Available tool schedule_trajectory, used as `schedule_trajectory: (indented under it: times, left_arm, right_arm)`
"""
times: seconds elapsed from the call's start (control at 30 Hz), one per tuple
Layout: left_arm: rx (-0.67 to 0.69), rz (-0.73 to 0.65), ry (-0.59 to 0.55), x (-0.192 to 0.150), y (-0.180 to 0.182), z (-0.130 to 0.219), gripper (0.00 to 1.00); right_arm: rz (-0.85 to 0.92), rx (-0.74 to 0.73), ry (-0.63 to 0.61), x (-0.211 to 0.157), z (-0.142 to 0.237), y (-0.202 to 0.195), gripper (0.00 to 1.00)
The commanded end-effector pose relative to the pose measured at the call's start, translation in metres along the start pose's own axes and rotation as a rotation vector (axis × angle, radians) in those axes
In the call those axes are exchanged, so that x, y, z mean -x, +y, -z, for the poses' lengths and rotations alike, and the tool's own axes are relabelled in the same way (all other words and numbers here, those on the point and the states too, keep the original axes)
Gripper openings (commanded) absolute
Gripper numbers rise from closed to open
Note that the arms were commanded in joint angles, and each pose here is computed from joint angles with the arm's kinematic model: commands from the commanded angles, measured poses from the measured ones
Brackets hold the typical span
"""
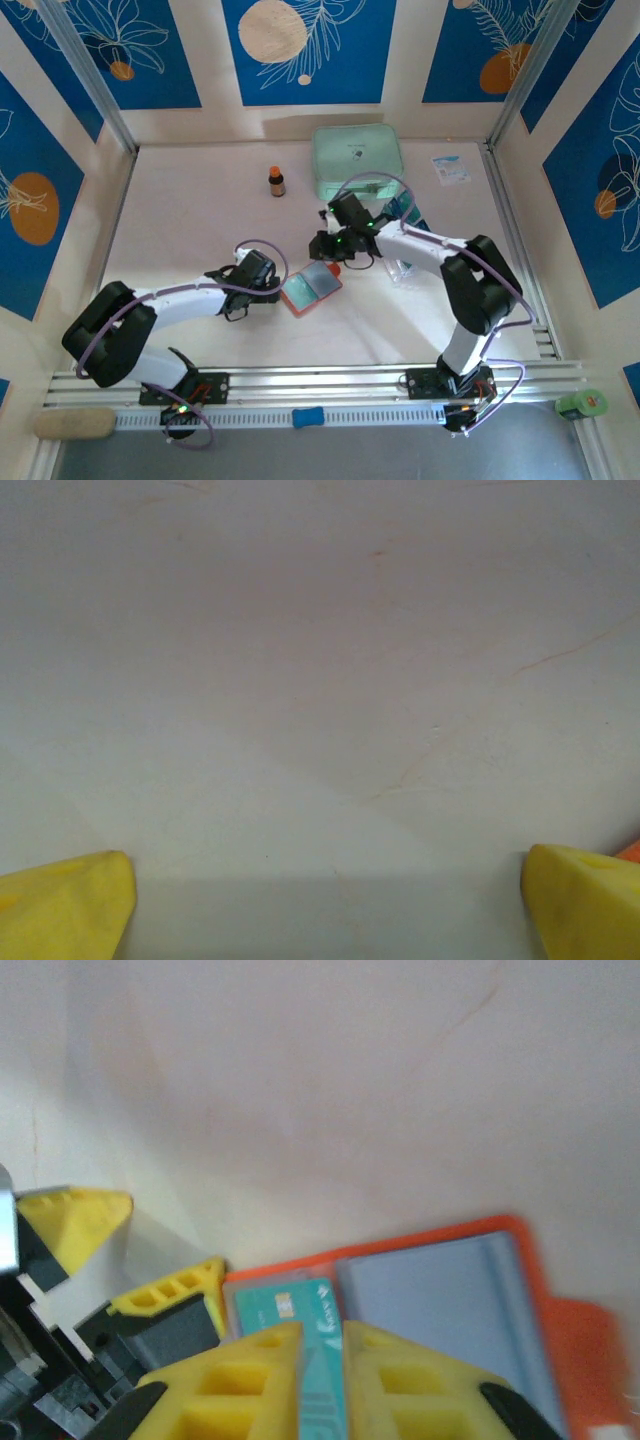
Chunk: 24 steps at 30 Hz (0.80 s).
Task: Put the credit cards into the card holder
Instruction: Rotate the card holder at the center of the table.
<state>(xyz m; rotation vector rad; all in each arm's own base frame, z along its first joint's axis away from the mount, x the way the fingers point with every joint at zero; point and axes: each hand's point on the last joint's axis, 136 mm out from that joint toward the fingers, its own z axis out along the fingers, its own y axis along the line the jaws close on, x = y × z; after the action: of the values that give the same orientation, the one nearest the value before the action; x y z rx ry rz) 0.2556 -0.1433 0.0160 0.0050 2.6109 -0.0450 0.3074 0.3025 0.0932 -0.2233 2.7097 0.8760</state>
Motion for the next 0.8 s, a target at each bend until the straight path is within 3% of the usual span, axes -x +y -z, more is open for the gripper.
schedule_trajectory:
  times: [0.0, 0.13, 0.5, 0.63, 0.77]
  left_arm:
    - [-0.067, 0.006, 0.020, -0.004, -0.012, -0.007, 1.00]
    - [-0.069, 0.007, 0.019, -0.004, -0.012, -0.007, 1.00]
    - [-0.070, 0.008, 0.015, -0.002, -0.012, -0.005, 1.00]
    - [-0.072, 0.010, 0.014, -0.002, -0.012, -0.005, 1.00]
    - [-0.075, 0.012, 0.012, -0.001, -0.013, -0.003, 1.00]
  right_arm:
    - [0.005, -0.128, -0.001, -0.003, 0.010, -0.033, 0.34]
    - [0.011, -0.197, 0.005, -0.003, 0.009, -0.052, 0.45]
    - [0.001, -0.231, 0.075, -0.019, -0.016, -0.069, 0.45]
    - [-0.007, -0.240, 0.087, -0.025, -0.021, -0.074, 0.38]
    - [-0.013, -0.253, 0.089, -0.029, -0.019, -0.079, 0.15]
